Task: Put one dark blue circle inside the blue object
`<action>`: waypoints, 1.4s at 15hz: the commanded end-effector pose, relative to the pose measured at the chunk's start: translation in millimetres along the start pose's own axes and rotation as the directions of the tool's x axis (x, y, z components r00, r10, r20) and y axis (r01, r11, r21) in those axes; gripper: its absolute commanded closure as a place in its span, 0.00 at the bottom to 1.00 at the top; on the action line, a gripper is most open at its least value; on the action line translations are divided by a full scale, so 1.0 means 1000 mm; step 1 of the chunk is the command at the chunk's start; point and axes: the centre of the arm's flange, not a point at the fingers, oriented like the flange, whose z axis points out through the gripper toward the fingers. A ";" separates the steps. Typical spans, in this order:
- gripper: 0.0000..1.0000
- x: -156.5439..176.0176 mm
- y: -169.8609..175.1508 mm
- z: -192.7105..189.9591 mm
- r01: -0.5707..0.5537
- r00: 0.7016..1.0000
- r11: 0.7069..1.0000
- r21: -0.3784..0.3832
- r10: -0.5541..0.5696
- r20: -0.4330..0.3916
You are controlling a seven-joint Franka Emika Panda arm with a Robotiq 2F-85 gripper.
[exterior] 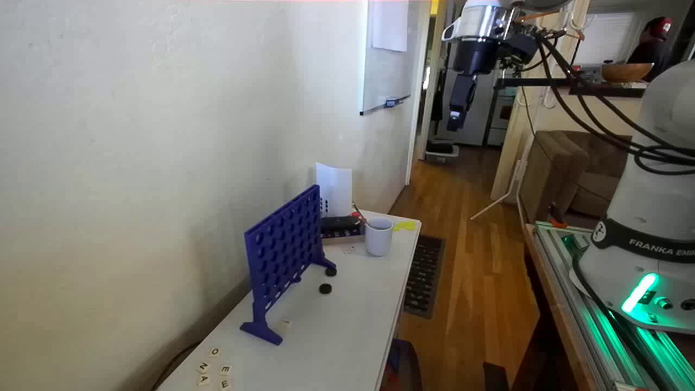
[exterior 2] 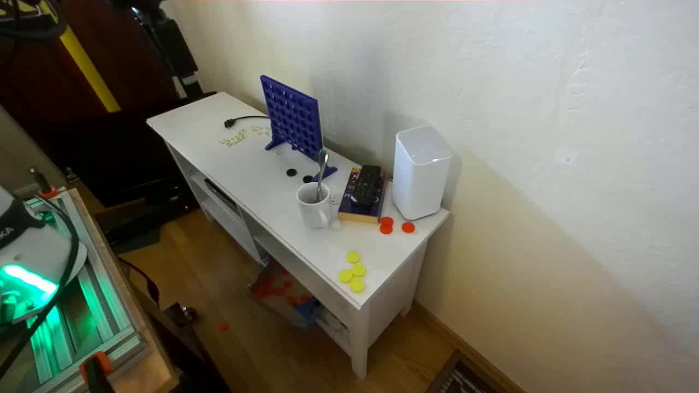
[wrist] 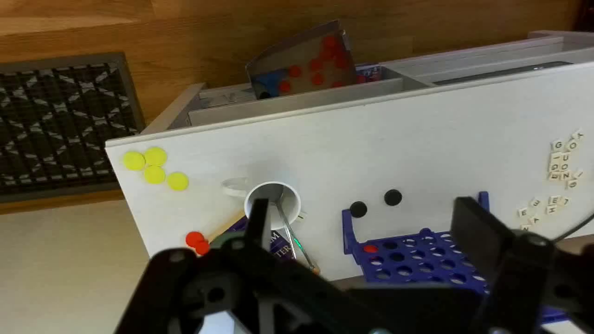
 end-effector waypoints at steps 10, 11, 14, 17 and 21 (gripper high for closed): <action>0.00 0.012 -0.029 0.019 0.043 0.999 0.998 0.040 -0.044 0.030; 0.00 0.015 -0.041 0.025 0.052 0.998 0.998 0.045 -0.054 0.038; 0.00 0.028 -0.086 0.046 0.030 0.998 0.997 0.067 -0.033 0.054; 0.00 0.044 -0.127 0.067 -0.045 0.999 0.996 0.082 0.043 0.027; 0.00 0.068 -0.162 0.098 -0.051 0.996 0.998 0.044 0.054 -0.072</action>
